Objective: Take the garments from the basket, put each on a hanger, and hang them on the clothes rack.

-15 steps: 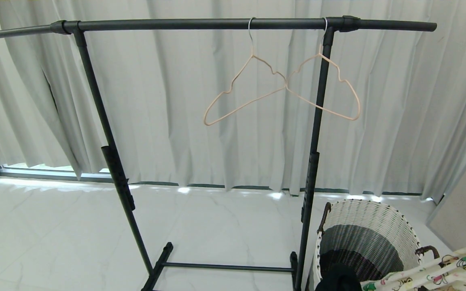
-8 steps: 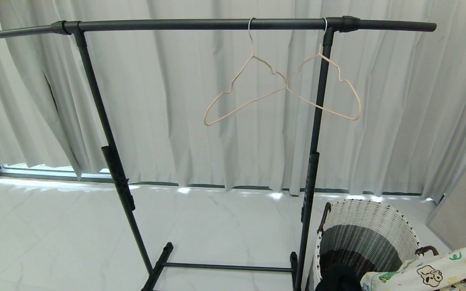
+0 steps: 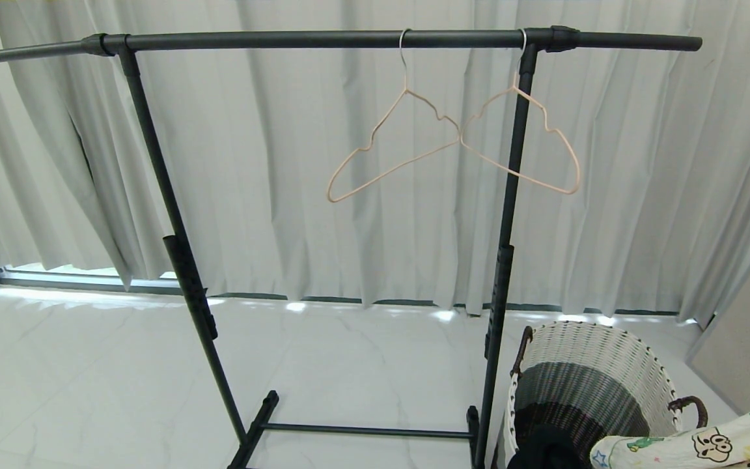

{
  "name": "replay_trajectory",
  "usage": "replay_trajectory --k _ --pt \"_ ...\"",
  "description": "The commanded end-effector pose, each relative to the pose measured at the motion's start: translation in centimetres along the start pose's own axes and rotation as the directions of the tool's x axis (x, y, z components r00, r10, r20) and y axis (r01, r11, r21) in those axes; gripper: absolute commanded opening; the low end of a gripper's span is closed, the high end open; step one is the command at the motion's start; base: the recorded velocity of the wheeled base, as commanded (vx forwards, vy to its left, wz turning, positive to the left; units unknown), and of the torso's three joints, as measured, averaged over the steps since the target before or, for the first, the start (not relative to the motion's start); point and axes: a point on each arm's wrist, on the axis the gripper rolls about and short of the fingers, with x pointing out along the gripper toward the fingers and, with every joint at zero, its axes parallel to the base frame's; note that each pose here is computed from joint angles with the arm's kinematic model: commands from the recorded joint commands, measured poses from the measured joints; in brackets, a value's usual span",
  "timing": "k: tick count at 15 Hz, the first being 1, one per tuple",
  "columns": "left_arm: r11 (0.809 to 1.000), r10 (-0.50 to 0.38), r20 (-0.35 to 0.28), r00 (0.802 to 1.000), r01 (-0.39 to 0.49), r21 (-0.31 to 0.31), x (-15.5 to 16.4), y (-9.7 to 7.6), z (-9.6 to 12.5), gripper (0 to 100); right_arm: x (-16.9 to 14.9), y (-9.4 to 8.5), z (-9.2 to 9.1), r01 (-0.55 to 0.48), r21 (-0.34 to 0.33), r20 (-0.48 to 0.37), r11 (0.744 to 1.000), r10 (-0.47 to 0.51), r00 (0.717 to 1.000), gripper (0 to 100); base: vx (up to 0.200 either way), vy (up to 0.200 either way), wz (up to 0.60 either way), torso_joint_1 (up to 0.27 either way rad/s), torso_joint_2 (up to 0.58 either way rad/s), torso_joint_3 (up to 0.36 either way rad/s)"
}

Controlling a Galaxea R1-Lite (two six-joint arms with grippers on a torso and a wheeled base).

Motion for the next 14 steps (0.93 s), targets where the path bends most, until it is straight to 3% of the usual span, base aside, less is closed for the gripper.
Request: replay_trajectory --k 1,4,6,14 --pt "1.000 -0.002 -0.001 1.000 0.002 0.017 0.00 -0.01 -0.02 100 0.04 0.01 0.00 -0.001 -0.002 -0.002 1.000 0.001 1.000 0 0.000 0.000 0.00 0.000 0.00 0.000" --pt "0.997 -0.024 -0.001 1.000 0.024 0.069 0.00 -0.04 -0.02 100 0.07 0.00 -0.05 0.010 -0.002 -0.012 1.000 -0.010 1.000 0 0.000 0.000 0.00 0.000 0.00 0.000" --pt "0.997 -0.025 -0.001 1.000 0.025 0.071 0.00 -0.04 -0.02 100 0.13 0.08 -0.14 0.006 -0.002 -0.017 1.000 -0.006 1.000 0 0.000 0.000 0.00 0.000 0.00 0.000" --pt "0.997 -0.024 -0.001 1.000 0.024 0.069 0.00 -0.04 -0.02 100 0.88 0.40 -0.42 -0.018 -0.008 -0.047 1.000 0.017 0.999 0 -0.200 0.000 0.00 0.003 0.00 0.000"
